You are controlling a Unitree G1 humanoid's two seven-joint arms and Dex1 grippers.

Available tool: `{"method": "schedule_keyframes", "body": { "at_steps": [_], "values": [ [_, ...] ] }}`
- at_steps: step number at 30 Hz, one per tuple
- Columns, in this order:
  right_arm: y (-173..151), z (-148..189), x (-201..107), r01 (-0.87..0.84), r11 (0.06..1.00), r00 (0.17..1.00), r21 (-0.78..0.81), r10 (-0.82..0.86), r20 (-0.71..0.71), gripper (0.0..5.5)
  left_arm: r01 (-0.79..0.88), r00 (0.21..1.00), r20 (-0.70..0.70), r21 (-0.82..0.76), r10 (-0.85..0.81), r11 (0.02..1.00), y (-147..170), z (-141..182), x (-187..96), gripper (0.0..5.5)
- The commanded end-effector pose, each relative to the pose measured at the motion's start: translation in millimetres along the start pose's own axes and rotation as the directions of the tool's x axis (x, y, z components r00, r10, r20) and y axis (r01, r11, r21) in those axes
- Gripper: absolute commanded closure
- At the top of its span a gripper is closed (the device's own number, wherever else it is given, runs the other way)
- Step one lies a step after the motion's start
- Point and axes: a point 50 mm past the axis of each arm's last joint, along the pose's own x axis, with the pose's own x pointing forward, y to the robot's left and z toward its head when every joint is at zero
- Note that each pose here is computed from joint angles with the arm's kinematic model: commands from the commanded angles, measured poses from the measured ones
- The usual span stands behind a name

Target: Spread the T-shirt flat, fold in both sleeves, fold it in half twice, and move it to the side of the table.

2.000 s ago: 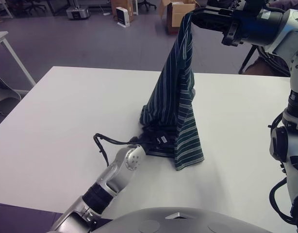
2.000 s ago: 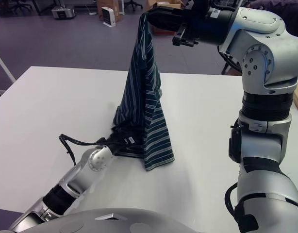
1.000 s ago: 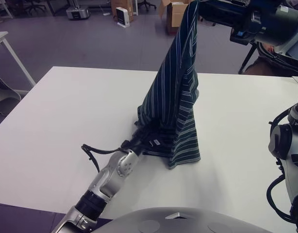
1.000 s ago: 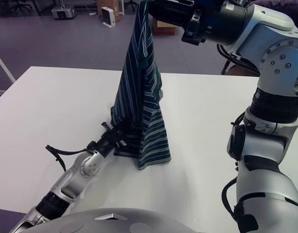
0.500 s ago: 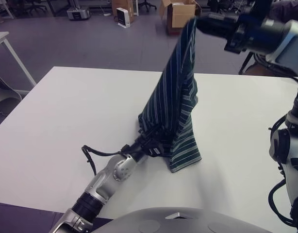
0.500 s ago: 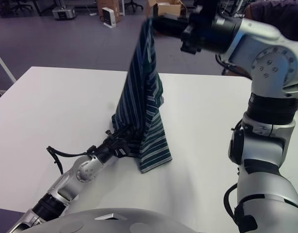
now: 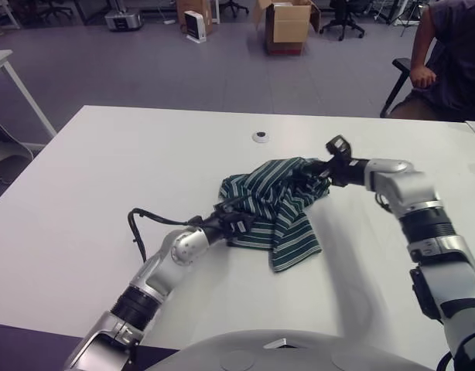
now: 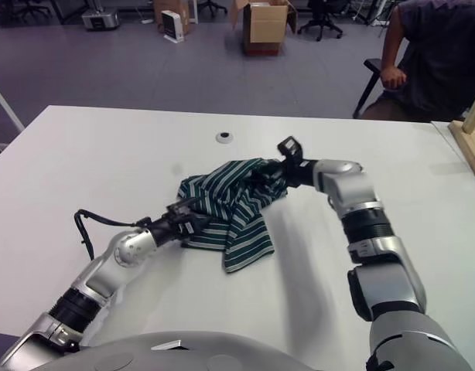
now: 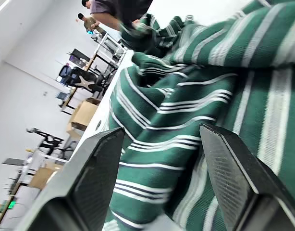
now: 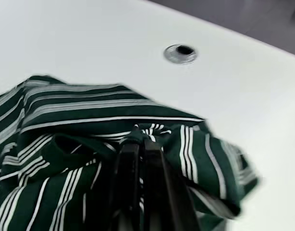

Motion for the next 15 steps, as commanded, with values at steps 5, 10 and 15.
{"method": "schedule_keyframes", "body": {
  "at_steps": [5,10,15],
  "values": [
    [45,-54,29,-0.260,0.950,0.946,-0.175,0.214,-0.244,5.50,0.066,0.997,0.058,-0.167,-0.057,0.984,2,18,-4,2.65],
    [83,-42,21,-0.453,0.887,0.885,-0.094,0.435,-0.164,5.50,0.119,0.990,-0.057,-0.162,-0.130,0.980,-8,4,-21,2.65],
    [73,-28,20,-0.308,0.948,0.946,-0.077,0.296,-0.130,5.50,0.208,0.976,-0.010,-0.243,-0.217,0.947,-24,19,-47,2.65]
  ]
}}
